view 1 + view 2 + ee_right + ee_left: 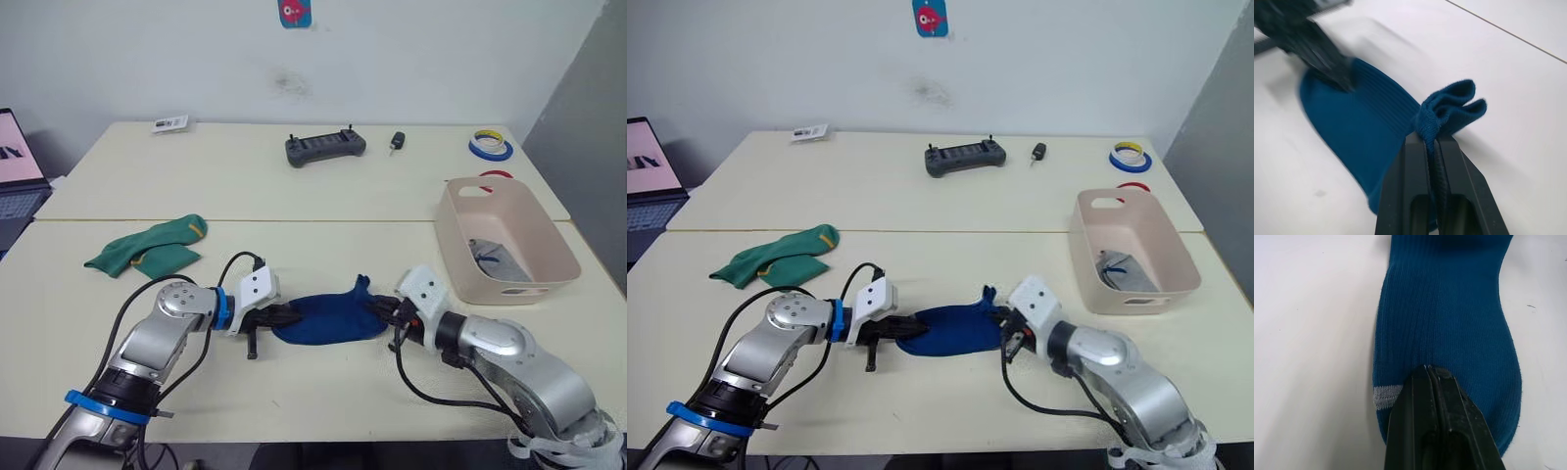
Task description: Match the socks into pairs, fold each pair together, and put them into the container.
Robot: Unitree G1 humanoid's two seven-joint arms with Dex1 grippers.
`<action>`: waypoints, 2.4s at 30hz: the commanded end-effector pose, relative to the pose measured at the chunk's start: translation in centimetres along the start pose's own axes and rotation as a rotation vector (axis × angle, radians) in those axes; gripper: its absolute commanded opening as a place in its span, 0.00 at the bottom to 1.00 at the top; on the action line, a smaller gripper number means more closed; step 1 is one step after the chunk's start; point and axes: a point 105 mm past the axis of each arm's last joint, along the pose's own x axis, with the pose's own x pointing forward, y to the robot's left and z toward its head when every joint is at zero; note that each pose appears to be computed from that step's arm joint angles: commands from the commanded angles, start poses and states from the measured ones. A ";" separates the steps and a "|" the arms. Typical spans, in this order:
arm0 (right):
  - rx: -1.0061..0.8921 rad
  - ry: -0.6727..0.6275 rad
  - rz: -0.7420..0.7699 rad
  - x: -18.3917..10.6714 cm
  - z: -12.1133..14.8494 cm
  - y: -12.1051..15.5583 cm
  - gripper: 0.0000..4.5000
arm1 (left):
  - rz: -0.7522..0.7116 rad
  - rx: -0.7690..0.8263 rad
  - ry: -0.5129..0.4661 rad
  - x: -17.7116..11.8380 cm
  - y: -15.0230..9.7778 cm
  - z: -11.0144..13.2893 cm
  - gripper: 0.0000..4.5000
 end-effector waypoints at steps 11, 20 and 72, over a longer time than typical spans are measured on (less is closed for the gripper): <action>0.163 0.002 0.205 5.2 1.8 4.4 0.00 | -0.005 -0.036 0.054 0.1 -0.7 -1.5 0.00; 0.200 0.028 0.198 7.1 0.7 4.5 0.00 | 0.039 -0.066 0.035 -1.6 -0.1 -1.1 0.00; -0.089 0.027 0.364 8.7 -0.8 5.6 0.01 | 0.038 -0.043 -0.134 -6.8 2.0 6.0 0.00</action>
